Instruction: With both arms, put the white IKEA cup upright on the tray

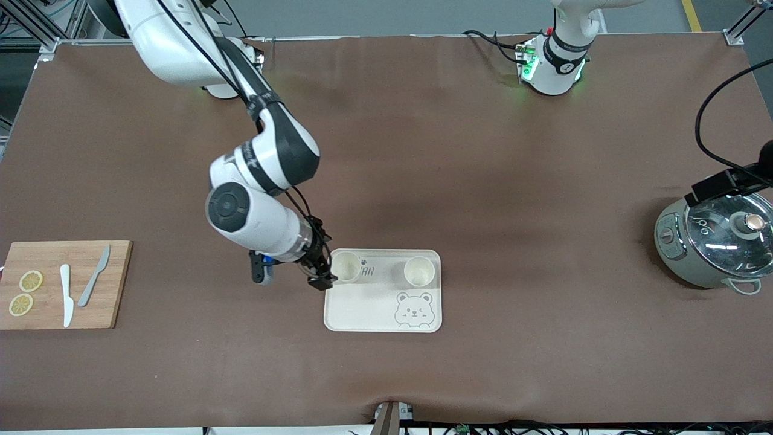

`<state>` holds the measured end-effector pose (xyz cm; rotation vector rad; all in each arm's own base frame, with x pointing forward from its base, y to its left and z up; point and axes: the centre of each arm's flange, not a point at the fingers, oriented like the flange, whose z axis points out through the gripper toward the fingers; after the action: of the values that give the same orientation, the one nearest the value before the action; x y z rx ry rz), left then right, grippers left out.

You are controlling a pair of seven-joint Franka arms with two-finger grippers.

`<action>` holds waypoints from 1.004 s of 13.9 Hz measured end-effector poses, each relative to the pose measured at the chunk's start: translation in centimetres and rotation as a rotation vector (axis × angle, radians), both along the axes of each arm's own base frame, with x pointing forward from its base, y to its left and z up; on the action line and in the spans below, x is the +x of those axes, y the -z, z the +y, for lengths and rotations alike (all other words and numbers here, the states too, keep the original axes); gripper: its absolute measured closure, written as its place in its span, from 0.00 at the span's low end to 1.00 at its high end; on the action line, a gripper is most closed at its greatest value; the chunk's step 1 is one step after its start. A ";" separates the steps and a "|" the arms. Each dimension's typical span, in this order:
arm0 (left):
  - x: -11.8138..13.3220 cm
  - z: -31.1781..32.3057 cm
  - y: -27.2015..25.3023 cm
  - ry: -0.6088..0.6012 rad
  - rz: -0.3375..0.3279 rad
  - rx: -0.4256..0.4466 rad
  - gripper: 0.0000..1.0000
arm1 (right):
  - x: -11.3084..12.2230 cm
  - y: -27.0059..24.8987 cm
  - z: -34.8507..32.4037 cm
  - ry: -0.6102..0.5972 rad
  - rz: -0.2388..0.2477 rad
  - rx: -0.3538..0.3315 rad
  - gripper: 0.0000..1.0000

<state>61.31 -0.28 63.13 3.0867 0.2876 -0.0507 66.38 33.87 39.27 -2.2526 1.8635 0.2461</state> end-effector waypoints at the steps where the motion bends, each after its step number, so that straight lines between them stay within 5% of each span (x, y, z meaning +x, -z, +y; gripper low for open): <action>1: -0.3 -0.3 -0.3 0.006 0.001 -0.001 0.00 | 0.0 -1.4 -1.2 -0.015 0.007 -0.006 0.00; 6: -3.2 -2.4 -1.4 0.043 0.019 0.009 0.00 | -1.2 -8.0 -8.1 -0.228 0.040 -0.034 0.00; 14: -9.4 -3.1 -0.8 0.055 0.025 0.020 0.00 | -7.3 -12.0 -17.5 -0.659 -0.034 -0.094 0.00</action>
<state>51.92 -3.38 63.90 3.1158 0.2048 -0.0886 59.11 16.32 51.25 -2.8445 1.0751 0.2153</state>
